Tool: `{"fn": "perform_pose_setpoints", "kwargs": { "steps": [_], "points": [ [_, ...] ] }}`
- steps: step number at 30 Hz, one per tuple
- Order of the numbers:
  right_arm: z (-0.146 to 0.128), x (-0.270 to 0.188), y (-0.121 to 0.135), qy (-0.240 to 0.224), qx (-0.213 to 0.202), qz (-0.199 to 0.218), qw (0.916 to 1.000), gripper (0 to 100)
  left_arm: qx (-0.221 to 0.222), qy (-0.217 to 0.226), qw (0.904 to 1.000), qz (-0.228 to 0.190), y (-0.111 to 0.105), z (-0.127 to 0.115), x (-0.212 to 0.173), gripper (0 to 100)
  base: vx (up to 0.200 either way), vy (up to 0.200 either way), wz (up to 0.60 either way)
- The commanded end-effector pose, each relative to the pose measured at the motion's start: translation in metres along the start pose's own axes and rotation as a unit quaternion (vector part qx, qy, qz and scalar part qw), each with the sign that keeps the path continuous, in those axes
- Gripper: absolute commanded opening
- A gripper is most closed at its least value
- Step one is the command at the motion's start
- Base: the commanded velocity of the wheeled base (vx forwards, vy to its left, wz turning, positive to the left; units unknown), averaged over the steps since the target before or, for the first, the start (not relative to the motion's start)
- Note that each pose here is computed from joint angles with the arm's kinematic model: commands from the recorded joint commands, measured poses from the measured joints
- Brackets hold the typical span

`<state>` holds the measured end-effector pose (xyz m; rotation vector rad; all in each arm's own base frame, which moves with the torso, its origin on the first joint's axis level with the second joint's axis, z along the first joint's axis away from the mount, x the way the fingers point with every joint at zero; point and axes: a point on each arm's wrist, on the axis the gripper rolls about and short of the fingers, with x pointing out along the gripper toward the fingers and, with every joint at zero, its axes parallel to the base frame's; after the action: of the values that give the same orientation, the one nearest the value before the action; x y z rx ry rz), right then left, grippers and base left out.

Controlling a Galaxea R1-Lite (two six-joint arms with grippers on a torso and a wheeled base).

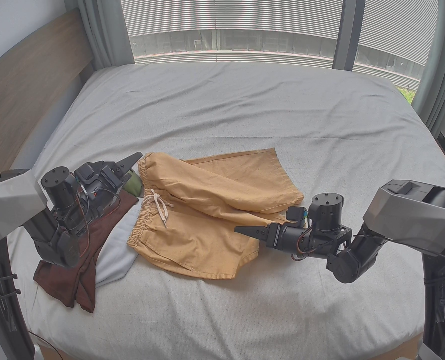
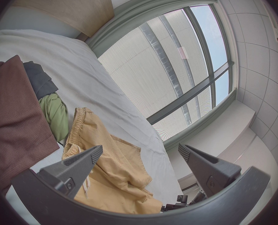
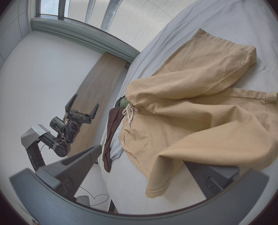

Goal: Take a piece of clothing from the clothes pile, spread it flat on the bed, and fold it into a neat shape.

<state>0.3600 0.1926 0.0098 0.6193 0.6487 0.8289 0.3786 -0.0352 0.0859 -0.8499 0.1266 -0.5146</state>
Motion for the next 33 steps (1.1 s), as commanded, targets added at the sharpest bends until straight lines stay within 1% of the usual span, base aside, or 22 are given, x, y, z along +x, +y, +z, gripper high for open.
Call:
{"fn": "perform_pose_setpoints", "kwargs": {
  "steps": [1,3,13,15,17,18,23,28,33],
  "points": [
    [0.009,-0.010,0.014,-0.011,-0.008,0.009,0.9999,100,0.000,0.000,1.0000,0.000,-0.001,0.000,0.000,100,0.000,0.000,0.00],
    [0.015,-0.012,0.022,-0.017,-0.014,0.016,0.9996,100,0.000,-0.001,1.0000,0.000,-0.001,0.000,-0.001,100,0.000,0.000,0.00],
    [0.016,-0.011,0.023,-0.014,-0.011,0.014,0.9997,100,0.000,-0.001,1.0000,0.001,0.000,0.000,0.000,100,0.000,0.000,0.00],
    [0.021,-0.005,0.022,-0.023,-0.017,0.019,0.9994,100,0.000,0.000,1.0000,0.000,0.000,0.000,0.000,100,0.000,0.000,0.00],
    [0.020,0.007,0.012,-0.018,-0.014,0.017,0.9996,100,-0.001,0.000,1.0000,0.001,0.000,0.000,0.000,100,0.000,0.000,0.00],
    [0.017,0.016,0.001,-0.013,-0.008,0.010,0.9998,100,0.000,0.000,1.0000,0.001,0.001,0.000,0.000,100,0.000,0.000,0.00],
    [0.003,0.044,-0.027,-0.007,-0.003,0.003,1.0000,100,-0.001,0.000,1.0000,0.003,0.002,0.000,0.000,100,0.000,0.000,0.00],
    [-0.007,0.059,-0.042,-0.012,-0.004,-0.008,0.9999,100,-0.001,0.002,1.0000,0.003,0.003,-0.002,0.000,100,0.000,0.000,0.00],
    [-0.009,0.060,-0.045,-0.011,-0.001,-0.012,0.9999,100,-0.002,0.005,1.0000,0.006,0.005,-0.004,0.001,100,0.000,0.000,0.00]
  ]
}}
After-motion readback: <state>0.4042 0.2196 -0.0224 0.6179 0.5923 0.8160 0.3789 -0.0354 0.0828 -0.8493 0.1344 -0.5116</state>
